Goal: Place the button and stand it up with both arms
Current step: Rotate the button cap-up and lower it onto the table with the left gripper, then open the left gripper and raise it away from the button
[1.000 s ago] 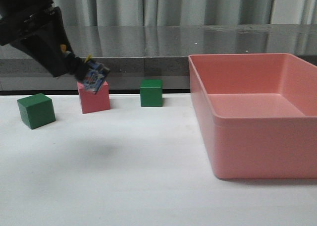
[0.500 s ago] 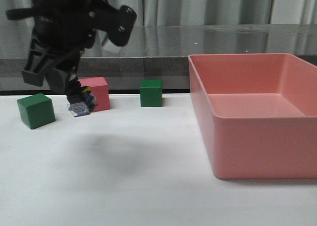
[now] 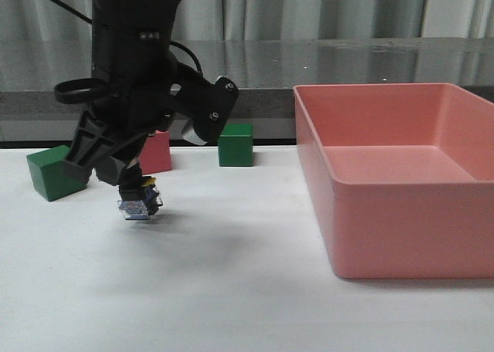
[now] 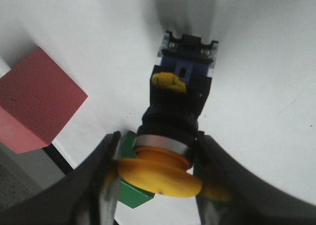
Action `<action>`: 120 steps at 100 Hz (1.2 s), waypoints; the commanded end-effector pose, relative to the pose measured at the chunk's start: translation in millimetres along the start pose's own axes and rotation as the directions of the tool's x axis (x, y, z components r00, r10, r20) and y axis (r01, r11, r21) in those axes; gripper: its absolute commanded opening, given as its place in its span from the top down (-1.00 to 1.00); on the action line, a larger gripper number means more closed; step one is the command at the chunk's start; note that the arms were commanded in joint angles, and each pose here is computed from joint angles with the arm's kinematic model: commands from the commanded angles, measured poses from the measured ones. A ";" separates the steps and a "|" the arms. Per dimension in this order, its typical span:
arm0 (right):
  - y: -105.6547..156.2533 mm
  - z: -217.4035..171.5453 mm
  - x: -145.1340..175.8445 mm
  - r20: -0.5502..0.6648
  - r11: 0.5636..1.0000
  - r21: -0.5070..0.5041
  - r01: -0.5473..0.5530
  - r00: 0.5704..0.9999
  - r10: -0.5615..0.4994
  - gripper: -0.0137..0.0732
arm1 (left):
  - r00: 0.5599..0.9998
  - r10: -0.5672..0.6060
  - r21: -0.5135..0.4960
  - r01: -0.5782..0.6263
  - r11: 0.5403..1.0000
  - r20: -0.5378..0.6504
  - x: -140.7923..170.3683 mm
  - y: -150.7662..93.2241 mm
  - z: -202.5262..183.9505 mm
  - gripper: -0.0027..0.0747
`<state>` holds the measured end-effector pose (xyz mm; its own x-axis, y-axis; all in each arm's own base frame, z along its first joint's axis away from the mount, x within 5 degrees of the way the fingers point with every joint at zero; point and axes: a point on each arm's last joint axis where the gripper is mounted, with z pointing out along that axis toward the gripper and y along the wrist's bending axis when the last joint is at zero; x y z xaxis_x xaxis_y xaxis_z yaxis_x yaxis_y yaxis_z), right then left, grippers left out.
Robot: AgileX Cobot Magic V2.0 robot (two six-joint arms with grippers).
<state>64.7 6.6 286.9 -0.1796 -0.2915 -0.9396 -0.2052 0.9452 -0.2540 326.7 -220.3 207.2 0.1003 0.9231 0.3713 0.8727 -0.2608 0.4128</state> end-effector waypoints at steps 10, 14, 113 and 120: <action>-3.0 -2.6 -14.3 0.093 1.000 0.018 0.012 0.996 -0.014 0.83 | 0.995 -0.071 -0.031 0.073 0.997 0.068 5.6 7.9 -24.5 0.79; -3.0 -2.6 -14.3 0.093 1.000 0.018 0.012 0.996 -0.014 0.83 | 0.994 -0.072 -0.023 0.074 0.997 0.077 4.9 7.2 -24.5 0.67; -3.0 -2.6 -14.3 0.093 1.000 0.018 0.012 0.996 -0.014 0.83 | 0.876 -0.466 -0.008 0.469 0.883 -0.125 100.1 14.0 -39.8 0.01; -3.0 -2.6 -14.3 0.093 1.000 0.018 0.012 0.996 -0.014 0.83 | 0.802 -0.586 -0.017 0.588 0.808 -0.118 122.2 14.5 -44.6 0.36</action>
<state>64.7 6.6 286.9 -0.1796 -0.2915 -0.9396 -0.2052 0.9452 -0.2540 333.9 -146.1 255.9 -0.3450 0.8968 0.2769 0.8584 0.1823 0.4794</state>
